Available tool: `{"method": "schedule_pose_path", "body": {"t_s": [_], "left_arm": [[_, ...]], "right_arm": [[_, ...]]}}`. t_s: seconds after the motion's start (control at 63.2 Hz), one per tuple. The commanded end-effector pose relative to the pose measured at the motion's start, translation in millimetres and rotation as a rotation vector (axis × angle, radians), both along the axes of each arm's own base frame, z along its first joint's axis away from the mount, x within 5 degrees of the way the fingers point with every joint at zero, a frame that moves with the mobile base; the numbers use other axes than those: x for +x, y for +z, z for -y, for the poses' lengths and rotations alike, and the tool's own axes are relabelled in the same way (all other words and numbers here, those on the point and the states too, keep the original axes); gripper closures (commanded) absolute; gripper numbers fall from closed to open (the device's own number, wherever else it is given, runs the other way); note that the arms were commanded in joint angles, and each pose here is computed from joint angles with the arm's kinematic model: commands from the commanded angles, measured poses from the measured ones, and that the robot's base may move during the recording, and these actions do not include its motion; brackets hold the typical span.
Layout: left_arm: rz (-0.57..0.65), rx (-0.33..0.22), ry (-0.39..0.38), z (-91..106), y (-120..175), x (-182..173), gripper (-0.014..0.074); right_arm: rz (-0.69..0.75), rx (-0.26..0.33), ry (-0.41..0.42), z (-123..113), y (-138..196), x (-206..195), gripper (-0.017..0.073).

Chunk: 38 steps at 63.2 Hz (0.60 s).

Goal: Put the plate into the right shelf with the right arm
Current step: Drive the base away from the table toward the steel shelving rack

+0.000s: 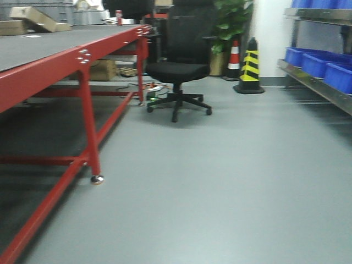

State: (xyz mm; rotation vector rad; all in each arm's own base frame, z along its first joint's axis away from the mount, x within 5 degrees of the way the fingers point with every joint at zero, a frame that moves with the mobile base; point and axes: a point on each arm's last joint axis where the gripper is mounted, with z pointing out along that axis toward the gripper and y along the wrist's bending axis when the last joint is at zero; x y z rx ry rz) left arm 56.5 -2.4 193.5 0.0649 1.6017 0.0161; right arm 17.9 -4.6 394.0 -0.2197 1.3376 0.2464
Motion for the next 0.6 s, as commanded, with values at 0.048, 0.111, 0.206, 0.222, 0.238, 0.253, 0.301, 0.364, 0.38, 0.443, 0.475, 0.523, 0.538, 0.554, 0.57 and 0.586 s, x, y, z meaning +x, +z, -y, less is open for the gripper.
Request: {"method": "schedule_pose_path", "body": {"t_s": [0.048,0.111,0.206,0.222,0.238,0.253,0.301,0.364,0.38,0.443,0.475,0.523,0.538,0.554,0.57,0.586], "left_arm": [[0.081,-0.008,0.015,-1.4,5.4,-0.4,0.064],[0.081,-0.008,0.015,-1.4,5.4,-0.4,0.064],[0.081,-0.008,0.015,-1.4,5.4,-0.4,0.064],[0.081,-0.008,0.015,-1.4,5.4,-0.4,0.064],[0.081,-0.008,0.015,-1.4,5.4,-0.4,0.064],[0.081,-0.008,0.015,-1.4,5.4,-0.4,0.064],[0.081,-0.008,0.015,-1.4,5.4,-0.4,0.064],[0.081,-0.008,0.015,-1.4,5.4,-0.4,0.064],[0.081,-0.008,0.015,-1.4,5.4,-0.4,0.064],[0.081,-0.008,0.015,-1.4,5.4,-0.4,0.064],[0.081,-0.008,0.015,-1.4,5.4,-0.4,0.064],[0.081,-0.008,0.015,-1.4,5.4,-0.4,0.064],[0.081,-0.008,0.015,-1.4,5.4,-0.4,0.064],[0.081,-0.008,0.015,-1.4,5.4,-0.4,0.064],[0.081,-0.008,0.015,-1.4,5.4,-0.4,0.064],[0.081,-0.008,0.015,-1.4,5.4,-0.4,0.064]], "right_arm": [[0.099,0.007,0.009,-1.3,14.8,-2.1,0.0504],[0.099,0.007,0.009,-1.3,14.8,-2.1,0.0504],[0.098,0.006,0.009,-1.3,14.8,-2.1,0.0504],[0.098,0.006,0.009,-1.3,14.8,-2.1,0.0504],[0.098,0.006,0.009,-1.3,14.8,-2.1,0.0504],[0.098,0.006,0.009,-1.3,14.8,-2.1,0.0504],[0.098,0.006,0.009,-1.3,14.8,-2.1,0.0504],[0.098,0.006,0.009,-1.3,14.8,-2.1,0.0504],[0.098,0.006,0.009,-1.3,14.8,-2.1,0.0504],[0.098,0.006,0.009,-1.3,14.8,-2.1,0.0504],[0.098,0.006,0.009,-1.3,14.8,-2.1,0.0504],[0.098,0.006,0.009,-1.3,14.8,-2.1,0.0504],[0.098,0.006,0.009,-1.3,14.8,-2.1,0.0504],[0.098,0.006,0.009,-1.3,14.8,-2.1,0.0504],[0.098,0.006,0.009,-1.3,14.8,-2.1,0.0504],[0.098,0.006,0.009,-1.3,14.8,-2.1,0.0504]]}}
